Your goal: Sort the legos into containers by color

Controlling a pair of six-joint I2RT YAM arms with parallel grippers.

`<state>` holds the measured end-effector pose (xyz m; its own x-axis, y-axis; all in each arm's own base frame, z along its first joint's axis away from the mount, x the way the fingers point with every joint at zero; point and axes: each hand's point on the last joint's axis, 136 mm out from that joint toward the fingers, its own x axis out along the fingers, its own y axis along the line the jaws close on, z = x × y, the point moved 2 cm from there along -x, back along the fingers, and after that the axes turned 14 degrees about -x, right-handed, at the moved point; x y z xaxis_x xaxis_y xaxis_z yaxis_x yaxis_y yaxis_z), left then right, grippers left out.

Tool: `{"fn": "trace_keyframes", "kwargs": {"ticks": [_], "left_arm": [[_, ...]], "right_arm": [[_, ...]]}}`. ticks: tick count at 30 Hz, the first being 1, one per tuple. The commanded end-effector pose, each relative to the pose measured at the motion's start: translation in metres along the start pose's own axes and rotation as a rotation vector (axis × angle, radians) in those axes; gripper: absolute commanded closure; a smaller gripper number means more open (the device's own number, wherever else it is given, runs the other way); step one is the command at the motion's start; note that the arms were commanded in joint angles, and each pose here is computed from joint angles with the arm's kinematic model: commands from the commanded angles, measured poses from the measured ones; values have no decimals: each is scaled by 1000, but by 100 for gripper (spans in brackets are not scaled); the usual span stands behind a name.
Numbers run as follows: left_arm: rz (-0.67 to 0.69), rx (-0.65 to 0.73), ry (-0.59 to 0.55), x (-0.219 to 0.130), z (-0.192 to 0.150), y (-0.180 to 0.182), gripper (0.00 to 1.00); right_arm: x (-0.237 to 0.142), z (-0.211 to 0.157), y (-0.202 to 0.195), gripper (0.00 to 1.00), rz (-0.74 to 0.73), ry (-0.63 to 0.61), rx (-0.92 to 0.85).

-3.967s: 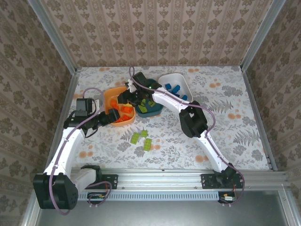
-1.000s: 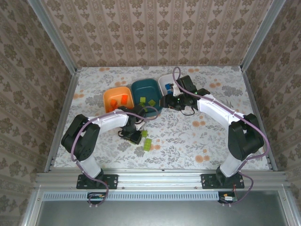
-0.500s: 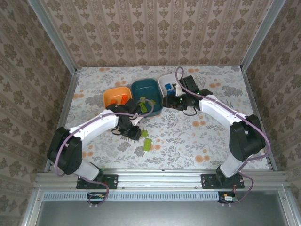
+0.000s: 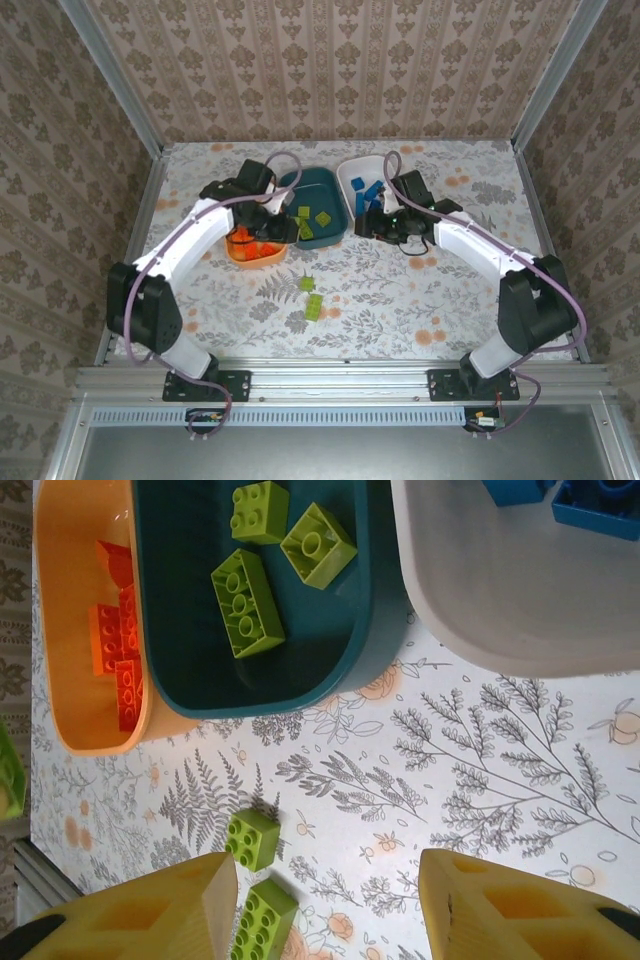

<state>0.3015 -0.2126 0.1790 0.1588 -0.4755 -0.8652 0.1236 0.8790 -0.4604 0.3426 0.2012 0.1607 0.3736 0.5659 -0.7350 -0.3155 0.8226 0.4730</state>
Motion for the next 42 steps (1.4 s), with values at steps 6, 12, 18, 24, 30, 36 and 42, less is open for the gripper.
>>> {"fn": "trace_keyframes", "kwargs": {"ticks": [6,12,18,24,30,36,42], "left_arm": [[22,-13,5,36,60,-8,67],[81,-38,28,66,87,-1,67],[140,-66,59,94,101,11,66],[141,-75,63,105,108,12,63],[126,-73,48,101,112,7,51],[110,-99,1,82,120,11,45],[85,-82,-90,36,121,4,43]], "right_arm": [[-29,-24,-2,47,-44,13,-42],[-40,-36,-3,47,-57,10,-48],[-46,-53,-8,46,-83,45,-51],[-47,-59,-11,46,-96,54,-59],[-42,-59,-11,46,-91,79,-72],[-36,-54,-7,46,-73,83,-74],[-16,-65,10,46,-51,138,-152]]}}
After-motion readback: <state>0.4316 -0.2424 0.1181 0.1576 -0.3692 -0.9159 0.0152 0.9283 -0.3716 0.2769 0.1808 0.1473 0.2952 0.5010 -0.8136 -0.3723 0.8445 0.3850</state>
